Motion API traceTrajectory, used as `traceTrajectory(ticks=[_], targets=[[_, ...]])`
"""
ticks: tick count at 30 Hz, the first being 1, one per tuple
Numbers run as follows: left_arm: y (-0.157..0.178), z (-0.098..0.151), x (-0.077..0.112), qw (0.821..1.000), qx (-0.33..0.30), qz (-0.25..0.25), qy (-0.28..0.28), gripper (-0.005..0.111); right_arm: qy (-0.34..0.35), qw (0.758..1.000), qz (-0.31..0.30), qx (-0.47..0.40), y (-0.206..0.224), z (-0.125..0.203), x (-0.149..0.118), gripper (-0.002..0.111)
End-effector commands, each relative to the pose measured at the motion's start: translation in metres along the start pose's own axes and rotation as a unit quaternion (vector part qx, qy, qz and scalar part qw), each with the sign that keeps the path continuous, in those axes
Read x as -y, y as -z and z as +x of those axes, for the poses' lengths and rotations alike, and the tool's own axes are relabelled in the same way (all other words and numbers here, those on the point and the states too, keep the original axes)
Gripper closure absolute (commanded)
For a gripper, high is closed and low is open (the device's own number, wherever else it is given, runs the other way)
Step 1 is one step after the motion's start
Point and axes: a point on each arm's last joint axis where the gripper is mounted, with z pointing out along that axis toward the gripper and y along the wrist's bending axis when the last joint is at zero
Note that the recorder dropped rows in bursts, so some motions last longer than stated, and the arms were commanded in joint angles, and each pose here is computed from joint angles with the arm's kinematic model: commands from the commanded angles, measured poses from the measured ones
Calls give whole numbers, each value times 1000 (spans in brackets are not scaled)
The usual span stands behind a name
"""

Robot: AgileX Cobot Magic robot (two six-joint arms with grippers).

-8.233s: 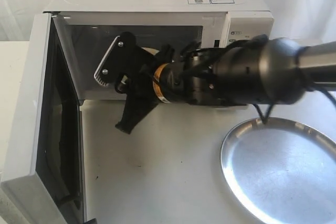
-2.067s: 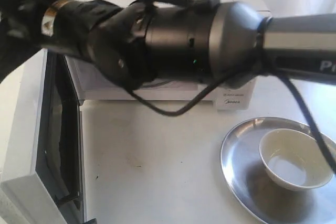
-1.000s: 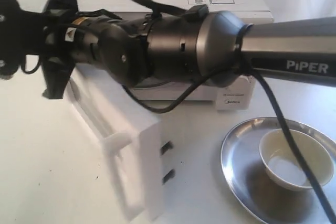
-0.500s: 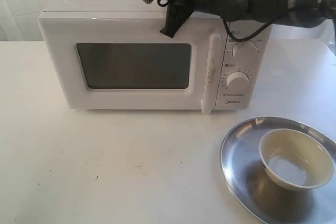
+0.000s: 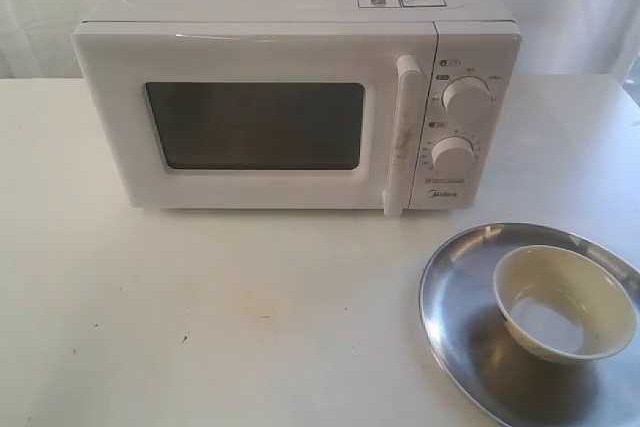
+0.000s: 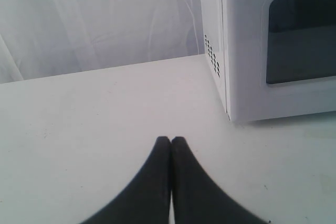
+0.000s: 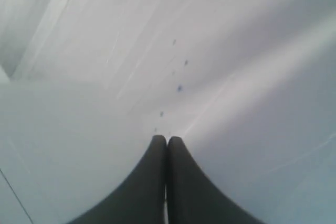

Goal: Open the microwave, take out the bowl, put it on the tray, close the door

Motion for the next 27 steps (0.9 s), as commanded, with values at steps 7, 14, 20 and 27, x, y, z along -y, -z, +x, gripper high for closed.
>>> traceTrajectory(ticks=[7,14,20,27], targets=[[0,-1,0,1000,5,2,4,107,-242,957,5,159,232,-16,-6,108],[0,-1,0,1000,5,2,4,107,-291,946,-3,140,268,63,-53,108],[0,-1,0,1000,5,2,4,107,-323,940,-12,107,263,103,-79,108],[0,-1,0,1000,5,2,4,107,-363,929,-28,66,259,121,-92,108]])
